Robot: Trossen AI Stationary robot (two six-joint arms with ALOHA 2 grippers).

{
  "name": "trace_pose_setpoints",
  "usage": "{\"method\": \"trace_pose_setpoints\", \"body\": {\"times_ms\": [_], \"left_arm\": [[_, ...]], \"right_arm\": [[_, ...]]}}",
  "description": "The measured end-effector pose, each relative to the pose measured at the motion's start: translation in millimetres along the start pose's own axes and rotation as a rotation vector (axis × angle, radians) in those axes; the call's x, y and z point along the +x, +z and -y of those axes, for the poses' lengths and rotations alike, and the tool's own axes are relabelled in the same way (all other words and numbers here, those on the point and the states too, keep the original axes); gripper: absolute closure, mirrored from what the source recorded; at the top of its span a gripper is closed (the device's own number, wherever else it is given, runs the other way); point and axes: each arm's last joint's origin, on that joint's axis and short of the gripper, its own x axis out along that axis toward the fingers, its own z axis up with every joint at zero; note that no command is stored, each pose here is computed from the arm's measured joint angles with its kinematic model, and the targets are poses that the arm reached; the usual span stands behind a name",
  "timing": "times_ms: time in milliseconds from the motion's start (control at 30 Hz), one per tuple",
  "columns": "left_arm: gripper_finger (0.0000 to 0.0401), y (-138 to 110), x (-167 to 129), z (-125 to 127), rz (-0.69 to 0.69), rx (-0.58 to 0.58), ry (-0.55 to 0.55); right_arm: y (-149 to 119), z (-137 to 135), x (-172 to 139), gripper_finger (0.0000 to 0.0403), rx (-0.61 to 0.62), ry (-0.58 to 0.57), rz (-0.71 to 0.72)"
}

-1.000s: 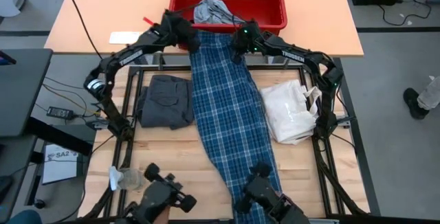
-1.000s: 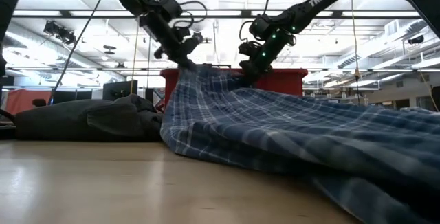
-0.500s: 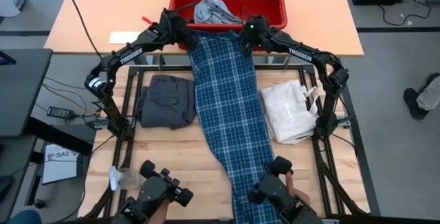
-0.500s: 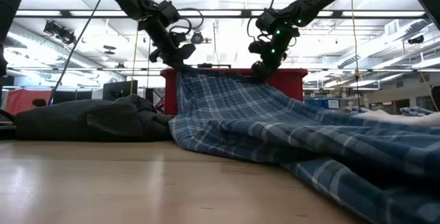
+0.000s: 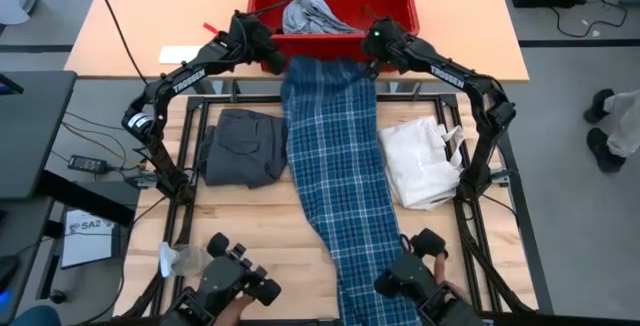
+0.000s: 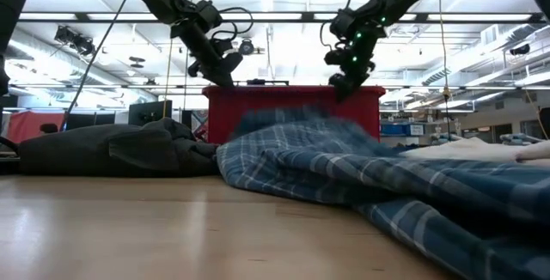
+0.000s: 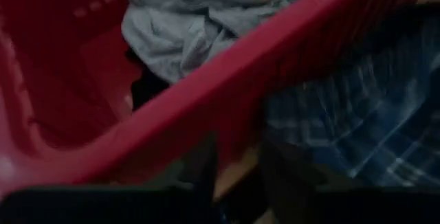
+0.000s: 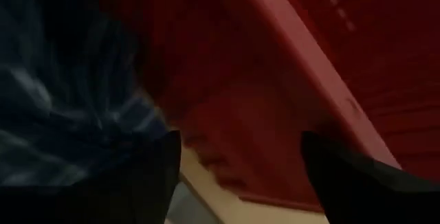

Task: Fold Laundry from Bin
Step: Fold the plaid pants

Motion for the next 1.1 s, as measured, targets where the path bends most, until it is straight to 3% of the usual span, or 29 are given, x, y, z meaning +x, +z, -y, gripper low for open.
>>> {"method": "trace_pose_setpoints", "body": {"times_ms": [133,233,333,400,500,633,733,867,1100], "left_arm": [[0.0177,-2.5,-2.0,0.1,-0.032,-0.064,0.014],[0.0117,-4.5,-5.2,0.3,-0.060,-0.095,0.012],[0.0090,-1.9,-20.8,6.2,-0.075,-0.089,-0.001],[0.0086,-0.3,-34.5,12.1,-0.088,-0.078,-0.019],[0.0089,1.9,-55.7,27.2,-0.103,-0.052,-0.092],[0.0100,-1.7,-72.1,58.3,-0.167,-0.036,-0.321],[0.0103,-15.1,-74.8,90.0,-0.266,-0.031,-0.478],[0.0104,-41.7,-83.0,136.7,-0.370,-0.035,-0.572],[0.0104,-84.4,-127.1,222.8,-0.419,-0.128,-0.591]], "right_arm": [[-2.8,8.9,0.1,0.0104,0.065,0.103,0.040],[-1.9,12.0,0.3,0.0104,0.102,0.036,0.036],[-3.2,16.2,-9.5,0.0104,0.197,-0.008,-0.032],[-5.8,17.1,-23.6,0.0104,0.286,0.076,-0.076],[-12.2,5.9,-40.5,0.0110,0.385,0.413,-0.140],[-15.2,-19.4,-69.0,0.0126,0.463,0.705,-0.213],[-19.5,-38.4,-94.0,0.0136,0.446,0.752,-0.231],[-34.2,-69.4,-130.5,0.0148,0.434,0.823,-0.241],[-82.5,-130.8,-191.9,0.0158,0.357,0.935,-0.232]]}}
